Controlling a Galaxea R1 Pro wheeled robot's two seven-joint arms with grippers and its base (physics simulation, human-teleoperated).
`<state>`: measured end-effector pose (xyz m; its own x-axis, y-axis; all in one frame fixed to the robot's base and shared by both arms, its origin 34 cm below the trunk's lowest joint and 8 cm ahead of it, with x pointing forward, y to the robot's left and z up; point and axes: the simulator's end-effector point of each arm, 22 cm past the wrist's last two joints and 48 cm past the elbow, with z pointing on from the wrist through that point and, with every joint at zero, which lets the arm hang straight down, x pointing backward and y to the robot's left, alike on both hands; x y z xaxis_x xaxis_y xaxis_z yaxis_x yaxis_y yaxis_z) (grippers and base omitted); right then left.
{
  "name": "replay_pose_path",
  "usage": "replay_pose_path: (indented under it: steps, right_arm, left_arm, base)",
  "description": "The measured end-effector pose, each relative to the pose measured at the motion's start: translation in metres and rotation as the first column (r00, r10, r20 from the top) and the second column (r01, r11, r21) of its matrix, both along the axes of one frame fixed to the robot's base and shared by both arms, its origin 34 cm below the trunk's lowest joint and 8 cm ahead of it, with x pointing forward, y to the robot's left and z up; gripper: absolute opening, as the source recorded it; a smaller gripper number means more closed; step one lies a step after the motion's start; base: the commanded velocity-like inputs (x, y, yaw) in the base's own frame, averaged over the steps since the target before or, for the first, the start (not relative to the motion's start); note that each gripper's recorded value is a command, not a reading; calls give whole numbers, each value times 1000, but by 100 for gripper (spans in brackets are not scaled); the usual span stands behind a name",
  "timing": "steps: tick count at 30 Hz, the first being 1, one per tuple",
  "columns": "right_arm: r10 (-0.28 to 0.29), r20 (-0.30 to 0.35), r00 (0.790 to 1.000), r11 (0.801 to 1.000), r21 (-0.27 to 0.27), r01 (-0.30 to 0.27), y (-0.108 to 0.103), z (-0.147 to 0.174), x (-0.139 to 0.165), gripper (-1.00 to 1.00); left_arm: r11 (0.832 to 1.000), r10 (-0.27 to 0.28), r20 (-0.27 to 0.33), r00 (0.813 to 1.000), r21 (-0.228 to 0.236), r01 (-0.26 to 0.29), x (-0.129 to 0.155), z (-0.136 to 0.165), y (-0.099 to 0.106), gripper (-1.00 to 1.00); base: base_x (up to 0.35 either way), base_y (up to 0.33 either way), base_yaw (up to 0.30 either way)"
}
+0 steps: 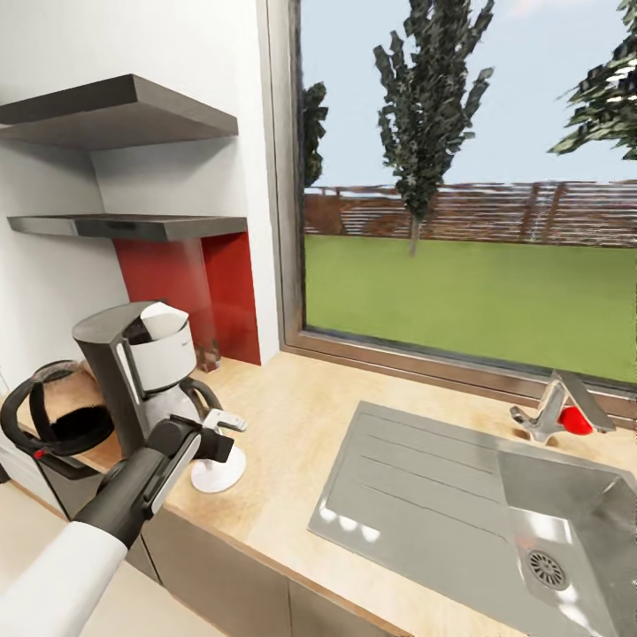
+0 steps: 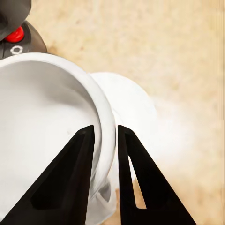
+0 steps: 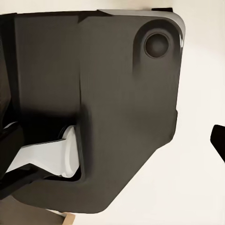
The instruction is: Set up a coffee station on the kitchen countertop: keep the coffee maker on the countertop, move the bottle of coffee from the kitchen shelf to the counter next to the coffee maker, place a paper coffee filter on top of the coffee maker, put the saucer next to the coffee maker with the coffee cup on the saucer, and place the electric kettle next to the coffee maker.
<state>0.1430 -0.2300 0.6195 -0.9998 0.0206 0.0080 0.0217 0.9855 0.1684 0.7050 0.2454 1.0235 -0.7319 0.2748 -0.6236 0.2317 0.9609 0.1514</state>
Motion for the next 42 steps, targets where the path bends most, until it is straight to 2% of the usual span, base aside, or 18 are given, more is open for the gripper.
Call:
replay_pose_path:
  steps: [9, 16, 18, 21, 27, 37, 40, 42]
  right_arm:
    - [0, 0, 1000, 1000, 0, 0, 0, 0, 0, 100]
    - [0, -1, 1000, 1000, 0, 0, 0, 0, -1, 100]
    - [0, -1, 1000, 1000, 0, 0, 0, 0, -1, 100]
    - [1, -1, 1000, 1000, 0, -1, 0, 0, -1, 100]
    - [1, -1, 1000, 1000, 0, -1, 0, 0, -1, 100]
    - [1, -1, 1000, 1000, -1, -1, -1, 0, -1, 100]
    - [1, 0, 1000, 1000, -1, -1, -1, 0, -1, 100]
    - [1, 0, 1000, 1000, -2, -1, -1, 0, -1, 100]
  left_arm:
    - [1000, 5, -13, 1000, 4, -5, -6, -11, 2, -100]
    - [999, 33, -73, 997, 19, -32, -15, -41, 14, -100]
    - [999, 35, -71, 997, 18, -33, -15, -43, 14, -100]
    - [1000, 25, -15, 1000, 4, -25, -4, -41, 12, -100]
    - [1000, 24, -1, 1000, -2, -24, -2, -39, 11, -100]
    - [1000, 21, -12, 1000, 1, -21, -4, -45, 12, -100]
    - [999, 37, -51, 998, 5, -37, -11, -62, 18, -100]
    - [999, 42, -51, 998, -3, -42, -10, -62, 19, -100]
  base:
    - [0, 0, -10]
    - [0, 0, 0]
    - [0, 0, 0]
    - [0, 0, 0]
    - [0, 0, 0]
    - [57, 0, 0]
    - [3, 0, 0]
    - [0, 0, 0]
